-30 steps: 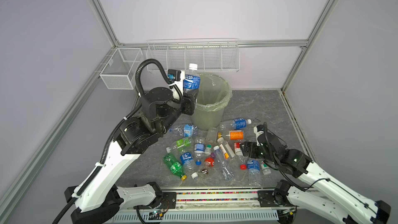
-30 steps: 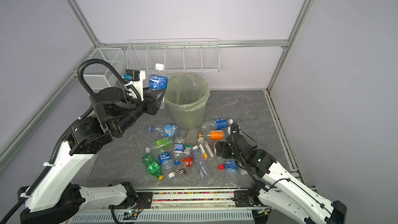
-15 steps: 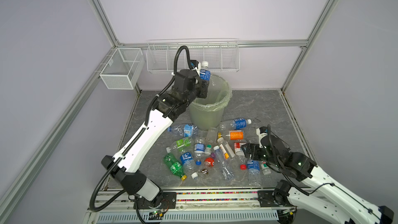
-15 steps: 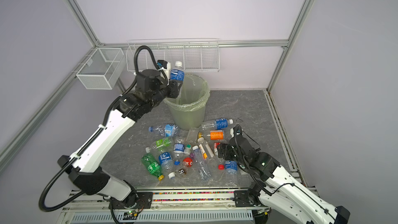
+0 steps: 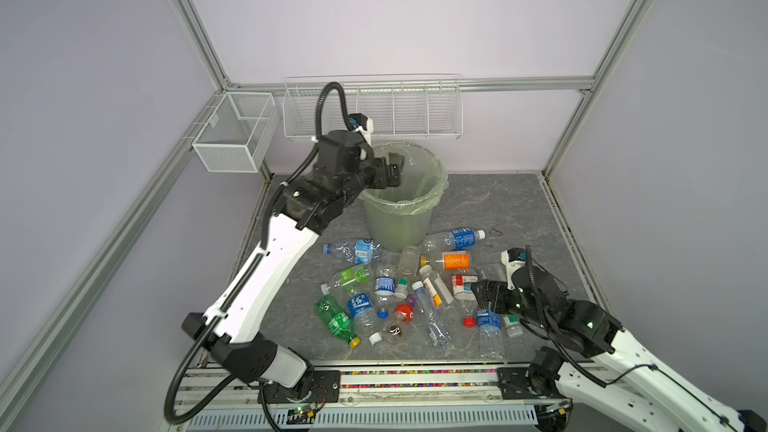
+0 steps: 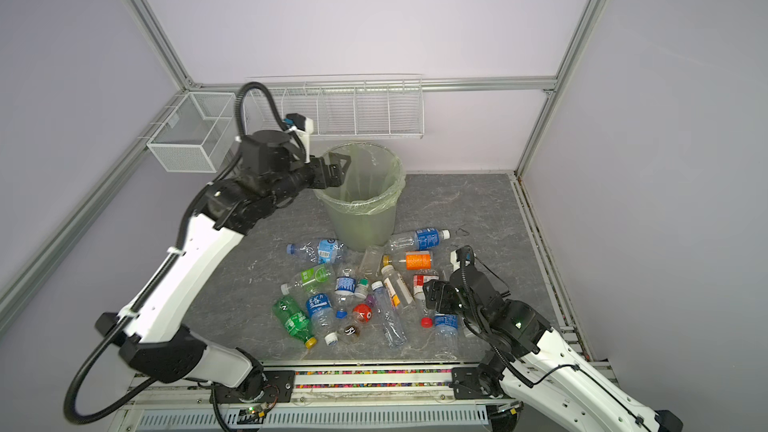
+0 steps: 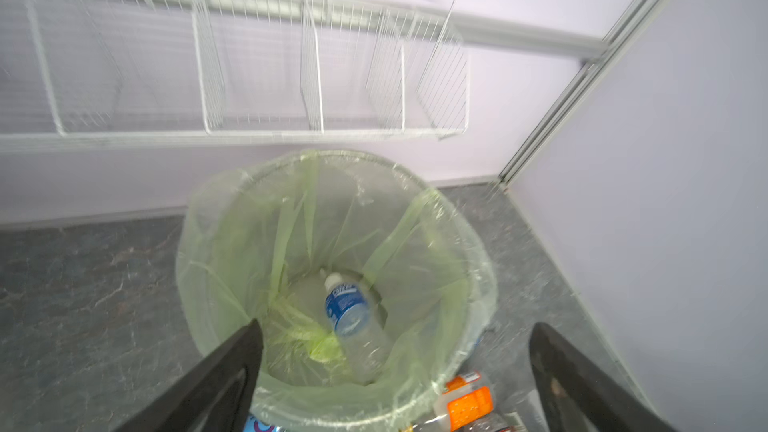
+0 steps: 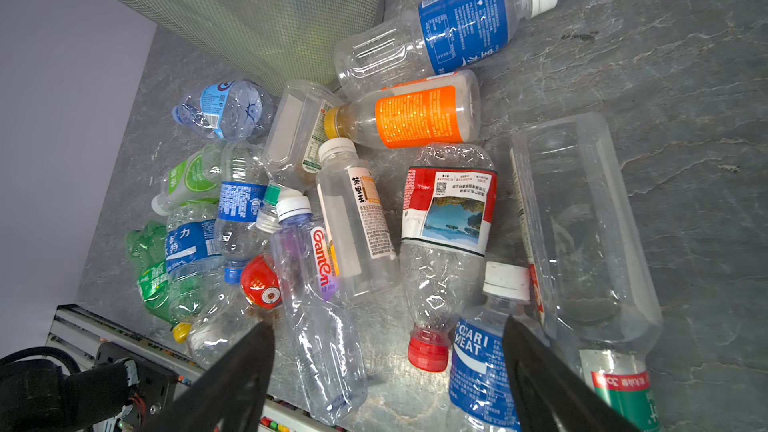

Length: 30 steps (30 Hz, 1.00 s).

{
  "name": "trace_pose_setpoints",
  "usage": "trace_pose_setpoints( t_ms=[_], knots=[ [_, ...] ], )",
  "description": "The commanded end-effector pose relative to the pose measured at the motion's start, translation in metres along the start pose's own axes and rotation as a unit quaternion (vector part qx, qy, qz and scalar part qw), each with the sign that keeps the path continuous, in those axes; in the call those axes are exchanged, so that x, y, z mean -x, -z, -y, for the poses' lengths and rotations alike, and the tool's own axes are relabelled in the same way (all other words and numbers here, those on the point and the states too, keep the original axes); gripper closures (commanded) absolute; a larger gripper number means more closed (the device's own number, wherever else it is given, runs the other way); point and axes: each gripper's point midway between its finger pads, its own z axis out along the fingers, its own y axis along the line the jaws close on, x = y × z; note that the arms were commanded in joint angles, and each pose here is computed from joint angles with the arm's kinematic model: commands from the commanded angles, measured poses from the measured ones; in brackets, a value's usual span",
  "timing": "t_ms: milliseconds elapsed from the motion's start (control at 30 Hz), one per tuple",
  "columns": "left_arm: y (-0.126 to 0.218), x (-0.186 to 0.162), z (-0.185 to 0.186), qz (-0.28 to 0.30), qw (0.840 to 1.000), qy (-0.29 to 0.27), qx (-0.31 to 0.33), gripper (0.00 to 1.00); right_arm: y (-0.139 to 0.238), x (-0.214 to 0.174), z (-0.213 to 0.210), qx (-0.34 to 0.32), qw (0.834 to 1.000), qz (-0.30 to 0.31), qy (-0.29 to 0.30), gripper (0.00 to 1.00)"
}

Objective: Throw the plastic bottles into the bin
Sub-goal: 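Withdraw the left gripper toward the pile while the right gripper moves toward the wastebasket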

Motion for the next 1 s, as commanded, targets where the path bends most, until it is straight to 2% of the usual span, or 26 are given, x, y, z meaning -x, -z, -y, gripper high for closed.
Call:
trace_pose_setpoints(
  t_ms=[0,167,300,500,700,833,967],
  knots=[
    [0.032,0.022,0.008,0.048,0.998,0.016,-0.028,0.01,-0.007,-0.005,-0.005,0.008,1.000,-0.013,-0.001,0.12],
    [0.084,0.023,-0.001,0.087,0.995,0.033,-0.034,0.01,-0.009,-0.007,-0.009,0.015,1.000,-0.021,0.006,0.12],
    [0.116,-0.001,-0.017,0.101,0.993,0.056,-0.026,0.01,-0.010,-0.007,-0.010,0.015,1.000,-0.023,0.011,0.12],
    [0.143,-0.069,-0.058,0.076,0.992,0.102,0.022,0.01,-0.012,-0.006,-0.010,0.006,0.999,-0.028,0.018,0.12],
    [0.146,-0.162,-0.098,0.008,0.984,0.159,0.079,0.01,-0.016,0.001,-0.010,-0.022,0.999,-0.033,0.022,0.12],
    [0.145,-0.219,-0.112,-0.041,0.975,0.201,0.091,0.01,-0.018,0.015,-0.010,-0.047,0.999,-0.021,0.008,0.12],
    [0.141,-0.253,-0.113,-0.072,0.966,0.234,0.081,0.01,-0.019,0.040,-0.018,-0.064,0.998,-0.019,-0.022,0.11]
  ],
)
